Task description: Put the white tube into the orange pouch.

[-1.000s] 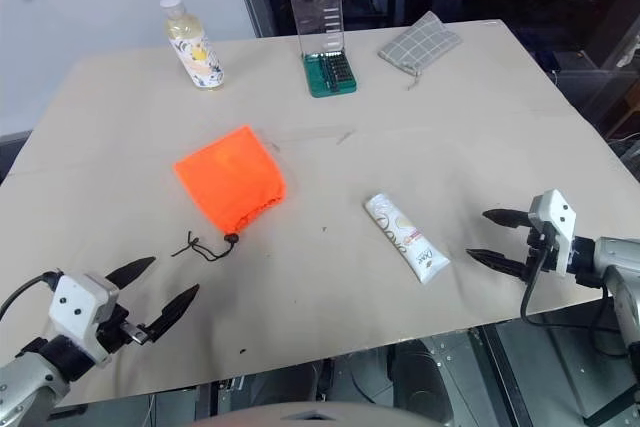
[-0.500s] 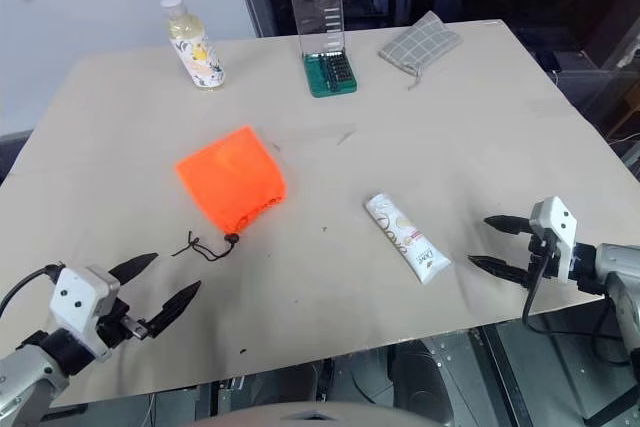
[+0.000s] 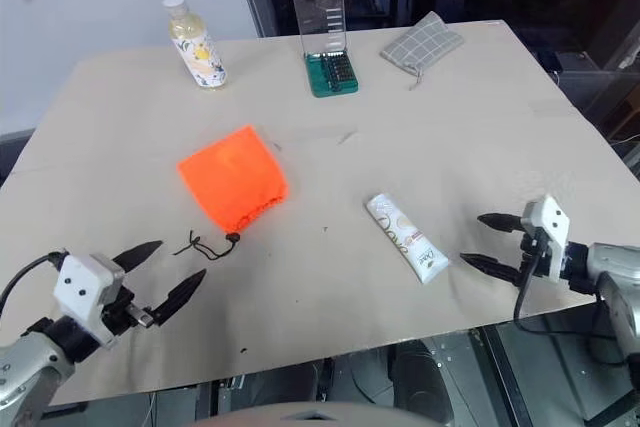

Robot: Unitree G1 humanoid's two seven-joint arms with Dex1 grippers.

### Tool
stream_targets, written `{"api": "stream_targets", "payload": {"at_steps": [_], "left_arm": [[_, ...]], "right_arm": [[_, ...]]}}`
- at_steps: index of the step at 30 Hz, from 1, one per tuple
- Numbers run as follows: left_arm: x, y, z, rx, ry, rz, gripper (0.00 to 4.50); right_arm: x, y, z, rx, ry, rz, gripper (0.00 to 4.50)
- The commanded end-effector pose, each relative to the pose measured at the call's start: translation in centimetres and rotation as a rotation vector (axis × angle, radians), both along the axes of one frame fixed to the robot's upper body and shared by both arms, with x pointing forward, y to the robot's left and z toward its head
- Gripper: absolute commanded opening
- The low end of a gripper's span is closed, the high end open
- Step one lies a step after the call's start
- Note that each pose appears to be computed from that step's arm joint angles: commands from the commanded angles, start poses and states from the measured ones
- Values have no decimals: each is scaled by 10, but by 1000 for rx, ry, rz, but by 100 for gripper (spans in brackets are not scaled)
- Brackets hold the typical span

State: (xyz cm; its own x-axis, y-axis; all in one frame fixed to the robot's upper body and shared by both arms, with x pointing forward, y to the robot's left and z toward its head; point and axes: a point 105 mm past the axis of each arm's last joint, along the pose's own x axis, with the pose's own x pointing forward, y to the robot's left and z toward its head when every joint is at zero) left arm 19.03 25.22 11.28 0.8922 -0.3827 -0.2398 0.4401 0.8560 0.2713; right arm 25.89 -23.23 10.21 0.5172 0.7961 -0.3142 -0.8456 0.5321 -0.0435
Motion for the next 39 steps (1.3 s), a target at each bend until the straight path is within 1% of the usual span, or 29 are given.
{"api": "stream_targets", "payload": {"at_steps": [1,4,7,10,12,16,19,21,23,30,35,39], "left_arm": [[15,-18,14,43,-76,-14,450],[38,-32,17,78,-131,18,450],[57,-42,18,122,-172,40,450],[71,-48,13,150,-193,62,450],[76,-54,5,187,-185,50,450],[85,-60,-14,300,-189,58,450],[90,-61,-17,337,-216,86,450],[97,-53,-13,428,-286,181,450],[98,-56,-11,487,-348,210,450],[97,-59,-3,534,-459,248,450],[91,-71,3,499,-516,208,450],[91,-66,2,495,-513,241,450]], "right_arm": [[-2,30,14,52,-34,42,447],[-4,60,10,51,-28,61,447],[2,72,-1,3,-48,-6,447],[7,88,-9,12,-47,-67,447],[8,97,-16,3,-39,-102,447],[9,98,-41,-141,-43,-160,447],[9,96,-51,-209,-48,-169,447],[9,95,-56,-223,-46,-181,447],[9,91,-60,-239,-25,-204,447],[7,85,-70,-262,9,-217,447],[8,85,-73,-264,13,-218,447],[8,84,-73,-266,14,-216,447]]}}
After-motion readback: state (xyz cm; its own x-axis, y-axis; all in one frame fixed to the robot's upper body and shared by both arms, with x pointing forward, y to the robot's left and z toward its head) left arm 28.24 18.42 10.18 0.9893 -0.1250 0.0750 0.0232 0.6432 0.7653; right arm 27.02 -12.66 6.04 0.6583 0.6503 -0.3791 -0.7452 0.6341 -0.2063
